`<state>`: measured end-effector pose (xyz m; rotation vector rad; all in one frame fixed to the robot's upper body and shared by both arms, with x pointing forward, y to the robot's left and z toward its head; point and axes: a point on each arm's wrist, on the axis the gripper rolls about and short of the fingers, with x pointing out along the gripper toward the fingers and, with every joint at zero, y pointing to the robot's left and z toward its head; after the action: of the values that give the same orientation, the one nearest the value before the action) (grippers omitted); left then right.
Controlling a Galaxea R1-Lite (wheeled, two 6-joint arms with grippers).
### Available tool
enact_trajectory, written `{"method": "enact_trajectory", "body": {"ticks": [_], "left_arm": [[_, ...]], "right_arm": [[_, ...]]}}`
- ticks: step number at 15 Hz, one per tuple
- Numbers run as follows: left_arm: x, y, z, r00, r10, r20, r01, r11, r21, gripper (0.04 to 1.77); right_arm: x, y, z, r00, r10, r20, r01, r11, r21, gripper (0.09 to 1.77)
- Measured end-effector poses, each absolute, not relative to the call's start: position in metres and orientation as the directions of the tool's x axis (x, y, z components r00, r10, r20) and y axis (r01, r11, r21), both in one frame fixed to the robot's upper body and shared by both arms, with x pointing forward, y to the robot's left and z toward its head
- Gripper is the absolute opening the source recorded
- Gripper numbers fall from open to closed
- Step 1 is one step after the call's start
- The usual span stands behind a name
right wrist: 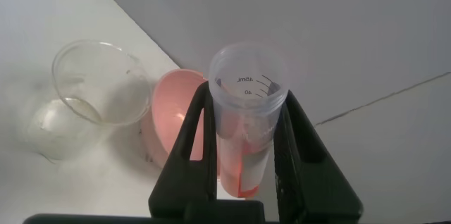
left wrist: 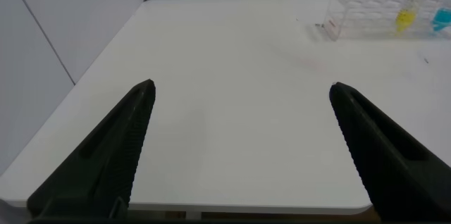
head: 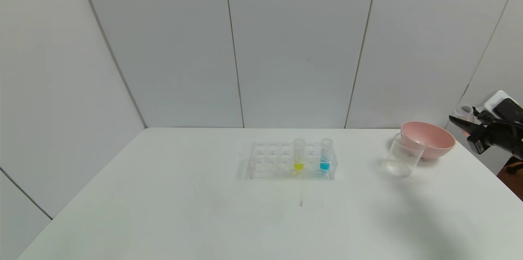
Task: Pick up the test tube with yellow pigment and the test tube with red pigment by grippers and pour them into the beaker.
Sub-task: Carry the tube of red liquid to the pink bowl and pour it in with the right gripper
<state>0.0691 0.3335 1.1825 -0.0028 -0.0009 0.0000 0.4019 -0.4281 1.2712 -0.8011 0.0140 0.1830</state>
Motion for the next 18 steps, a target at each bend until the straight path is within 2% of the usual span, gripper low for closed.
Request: {"method": "enact_trajectory", "body": {"ticks": [8, 18], "left_arm": [[0.069, 0.334, 1.182, 1.0, 0.0, 0.001, 0.0, 1.0, -0.003, 1.76], [0.069, 0.334, 1.182, 1.0, 0.0, 0.001, 0.0, 1.0, -0.003, 1.76]], "right_arm": [[0.428, -0.424, 1.249, 0.979, 0.154, -0.135, -0.192, 0.456, -0.869, 0.52], [0.448, -0.404, 1.238, 0.985, 0.013, -0.173, -0.173, 0.144, -0.974, 0.52]]}}
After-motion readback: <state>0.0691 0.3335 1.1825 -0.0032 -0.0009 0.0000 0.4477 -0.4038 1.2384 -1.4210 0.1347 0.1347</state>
